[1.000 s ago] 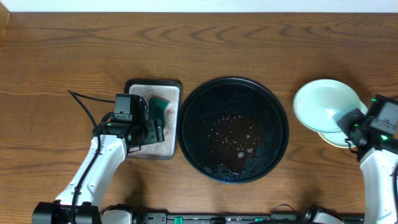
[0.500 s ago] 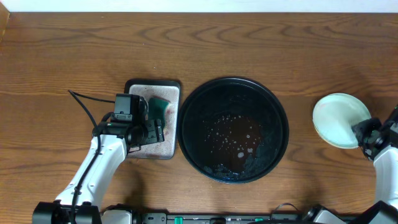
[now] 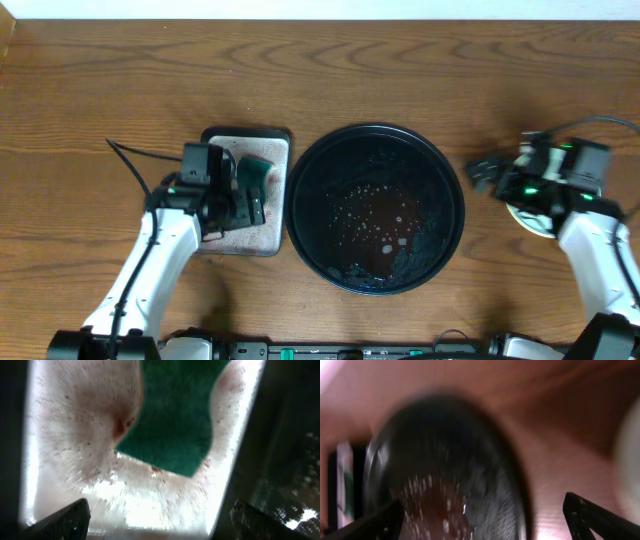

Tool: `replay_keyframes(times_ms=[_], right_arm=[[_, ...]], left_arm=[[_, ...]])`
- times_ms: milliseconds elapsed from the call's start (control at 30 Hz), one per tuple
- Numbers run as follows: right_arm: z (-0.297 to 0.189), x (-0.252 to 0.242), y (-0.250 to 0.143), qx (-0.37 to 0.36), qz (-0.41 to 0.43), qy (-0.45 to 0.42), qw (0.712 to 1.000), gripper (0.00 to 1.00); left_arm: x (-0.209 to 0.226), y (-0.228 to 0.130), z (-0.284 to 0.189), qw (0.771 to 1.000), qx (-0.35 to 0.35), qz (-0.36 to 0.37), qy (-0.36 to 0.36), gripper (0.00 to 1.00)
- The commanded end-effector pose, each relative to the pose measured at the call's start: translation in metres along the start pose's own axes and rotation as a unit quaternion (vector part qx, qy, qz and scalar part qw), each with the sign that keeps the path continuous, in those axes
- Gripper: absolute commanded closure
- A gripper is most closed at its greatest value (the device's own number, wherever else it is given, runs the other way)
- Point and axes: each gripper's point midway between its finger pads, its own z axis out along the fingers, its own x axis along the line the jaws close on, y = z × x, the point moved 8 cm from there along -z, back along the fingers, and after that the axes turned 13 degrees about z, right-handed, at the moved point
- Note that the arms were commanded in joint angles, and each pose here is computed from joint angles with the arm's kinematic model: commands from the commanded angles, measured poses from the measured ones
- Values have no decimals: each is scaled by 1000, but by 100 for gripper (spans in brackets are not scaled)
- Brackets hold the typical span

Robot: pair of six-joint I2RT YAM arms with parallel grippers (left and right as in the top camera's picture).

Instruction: Clean dirty plates on tray and stack at the side

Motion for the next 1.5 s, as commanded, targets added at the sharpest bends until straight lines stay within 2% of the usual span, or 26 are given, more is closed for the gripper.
replay_keyframes(times_ms=[0,167,300,400,567,667,767,933,1467], right_arm=[[10,25,-13,25,-111,-65,991,1],[5,43,-41,74,-173,-168,968,1],[-8,48,-59,79,-176,-193,962,1],[-20,53,-70,59,-188,-173,965,1],[-45,58,-92,-12,-230,-113,967,1],[-65,56,-102,-79,-250,-82,961,1],[-81,55,-108,-133,-259,-45,955,1],[-100,54,-117,-167,-265,-21,949,1],[-96,35,-132,-108,-255,-63,959,1]], left_arm=[[-2,16,-23,1000,-9,-3,3,9],[1,-6,-31,998,58,-13,21,9],[0,-22,-42,998,55,-23,24,9],[-1,-37,-56,999,12,-23,22,9],[-2,-65,-81,992,-126,5,25,9],[-4,-84,-96,973,-229,5,17,9],[-6,-100,-110,953,-302,14,13,9],[-8,-115,-129,925,-380,24,8,9],[-7,-121,-128,927,-374,23,8,9]])
